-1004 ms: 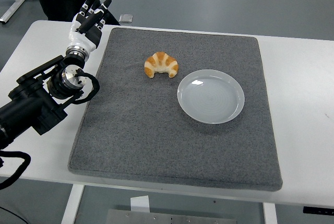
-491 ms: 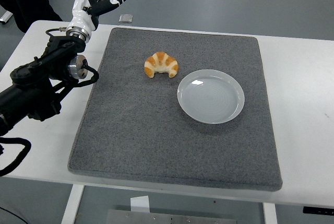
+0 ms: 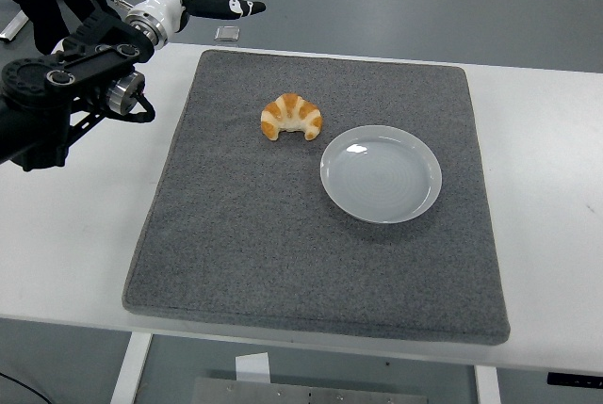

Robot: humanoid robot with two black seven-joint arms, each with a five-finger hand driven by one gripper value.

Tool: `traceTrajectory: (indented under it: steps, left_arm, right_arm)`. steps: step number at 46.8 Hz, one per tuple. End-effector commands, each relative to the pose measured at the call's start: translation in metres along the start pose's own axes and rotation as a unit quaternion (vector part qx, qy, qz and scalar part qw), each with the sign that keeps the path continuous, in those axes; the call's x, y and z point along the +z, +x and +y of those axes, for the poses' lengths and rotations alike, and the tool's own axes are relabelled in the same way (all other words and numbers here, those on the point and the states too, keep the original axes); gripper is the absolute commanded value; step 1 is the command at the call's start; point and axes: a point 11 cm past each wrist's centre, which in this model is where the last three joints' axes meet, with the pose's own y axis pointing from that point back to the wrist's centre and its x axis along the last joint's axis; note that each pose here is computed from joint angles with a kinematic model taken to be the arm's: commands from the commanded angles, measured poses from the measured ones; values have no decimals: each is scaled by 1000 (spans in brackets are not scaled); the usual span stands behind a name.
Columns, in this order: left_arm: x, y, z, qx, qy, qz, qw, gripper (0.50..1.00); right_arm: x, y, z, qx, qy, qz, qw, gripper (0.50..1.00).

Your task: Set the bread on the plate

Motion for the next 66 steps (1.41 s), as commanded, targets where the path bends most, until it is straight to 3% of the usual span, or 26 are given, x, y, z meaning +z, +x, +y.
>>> traceTrajectory:
  steps: [1, 10, 21, 45, 66]
  left_arm:
    - [1, -4, 0, -31, 7, -25, 999, 999]
    - [-1, -17, 2, -90, 19, -77, 993, 999]
    - [-2, -40, 11, -170, 28, -187, 967, 994]
    - [-18, -48, 13, -207, 65, -279, 935, 992]
    - [-18, -78, 6, -211, 78, -284, 932, 986]
  right_arm:
    - [0, 0, 0, 0, 0, 0, 1000, 952]
    - [0, 0, 0, 0, 0, 0, 1000, 952]
    - [0, 0, 0, 0, 0, 0, 1000, 952]
    - [0, 0, 0, 0, 0, 0, 1000, 952]
    - [0, 0, 0, 0, 0, 0, 1000, 952]
